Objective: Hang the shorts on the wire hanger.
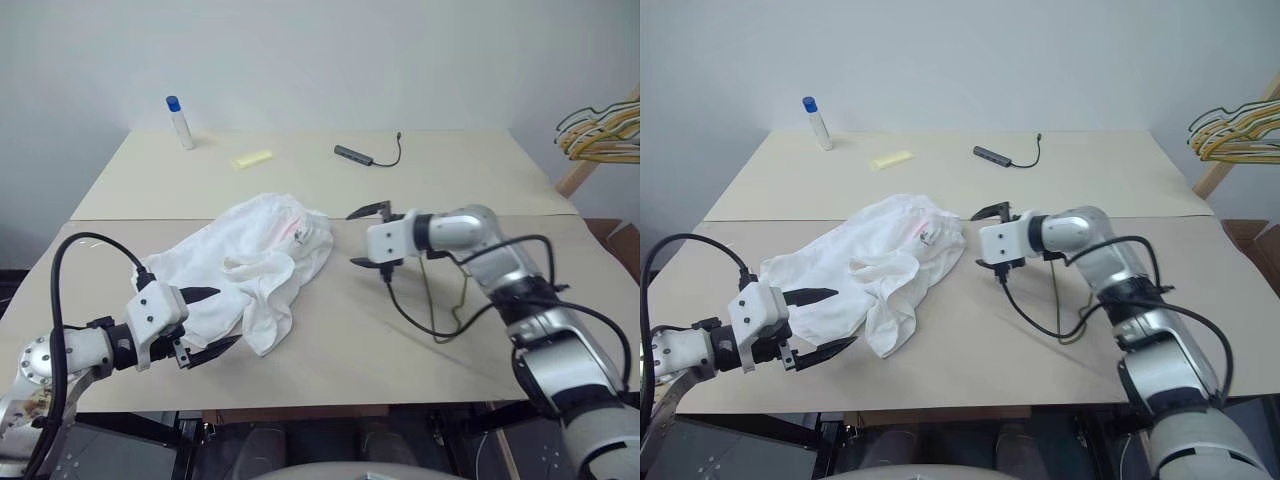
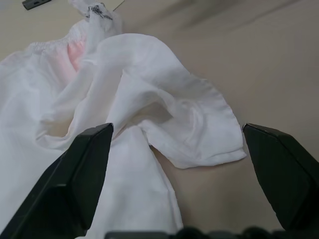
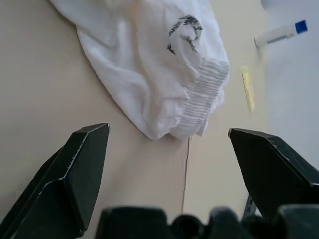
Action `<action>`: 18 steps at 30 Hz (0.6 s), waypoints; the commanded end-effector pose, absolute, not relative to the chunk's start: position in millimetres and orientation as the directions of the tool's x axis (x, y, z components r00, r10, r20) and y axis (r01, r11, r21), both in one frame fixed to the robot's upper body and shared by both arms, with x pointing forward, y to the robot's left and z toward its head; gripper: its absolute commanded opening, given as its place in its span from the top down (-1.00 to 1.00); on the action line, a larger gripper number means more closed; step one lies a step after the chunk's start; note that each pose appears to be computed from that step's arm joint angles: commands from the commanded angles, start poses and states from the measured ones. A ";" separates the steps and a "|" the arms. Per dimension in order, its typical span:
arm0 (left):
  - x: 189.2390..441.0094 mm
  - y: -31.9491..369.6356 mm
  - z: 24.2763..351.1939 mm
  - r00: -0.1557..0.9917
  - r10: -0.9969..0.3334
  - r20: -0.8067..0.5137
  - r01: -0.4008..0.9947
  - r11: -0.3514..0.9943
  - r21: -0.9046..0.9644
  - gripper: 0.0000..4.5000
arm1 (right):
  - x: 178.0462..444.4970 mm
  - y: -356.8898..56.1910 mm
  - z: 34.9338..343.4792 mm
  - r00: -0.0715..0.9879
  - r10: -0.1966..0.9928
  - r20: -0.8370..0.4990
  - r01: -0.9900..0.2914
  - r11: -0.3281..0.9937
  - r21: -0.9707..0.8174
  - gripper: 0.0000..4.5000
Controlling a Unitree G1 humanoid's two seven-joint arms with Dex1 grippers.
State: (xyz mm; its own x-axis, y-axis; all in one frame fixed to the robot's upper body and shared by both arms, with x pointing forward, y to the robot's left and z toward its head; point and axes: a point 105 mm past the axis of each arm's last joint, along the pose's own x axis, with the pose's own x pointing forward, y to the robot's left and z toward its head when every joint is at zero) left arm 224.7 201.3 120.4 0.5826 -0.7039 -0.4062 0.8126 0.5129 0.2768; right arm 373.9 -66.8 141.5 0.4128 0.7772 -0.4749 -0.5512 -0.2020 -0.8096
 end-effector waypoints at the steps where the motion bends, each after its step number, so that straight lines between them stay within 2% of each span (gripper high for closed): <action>1: 227.9 201.8 125.7 0.590 -0.699 -0.404 0.807 0.506 0.304 -1.00 | 372.7 -28.4 171.0 0.341 0.849 -0.404 -0.435 -0.239 -0.868 -0.99; 5: 225.6 199.0 122.8 0.592 -0.698 -0.402 0.806 0.510 0.301 -1.00 | 368.2 4.4 172.7 0.268 0.869 -0.416 -0.371 -0.306 -0.877 -0.99; 11: 223.1 197.7 119.5 0.595 -0.693 -0.407 0.803 0.515 0.298 -1.00 | 373.1 34.0 155.9 0.267 0.857 -0.440 -0.349 -0.340 -0.873 -0.99; 16: 220.5 200.5 118.9 0.605 -0.681 -0.412 0.796 0.525 0.301 -1.00 | 385.7 39.5 139.2 0.344 0.816 -0.465 -0.376 -0.334 -0.864 -0.99; 18: 219.3 201.9 117.9 0.607 -0.676 -0.417 0.795 0.527 0.302 -1.00 | 392.5 38.9 139.3 0.383 0.800 -0.461 -0.382 -0.318 -0.868 -0.82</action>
State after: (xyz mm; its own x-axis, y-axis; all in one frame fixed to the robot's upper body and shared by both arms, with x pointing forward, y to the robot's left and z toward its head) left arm 218.7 202.3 107.9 0.5895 -0.6793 -0.4371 0.8060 0.5308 0.2621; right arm 383.2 36.5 120.9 0.3326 0.7964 -0.5050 -0.4226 -0.3529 -0.8348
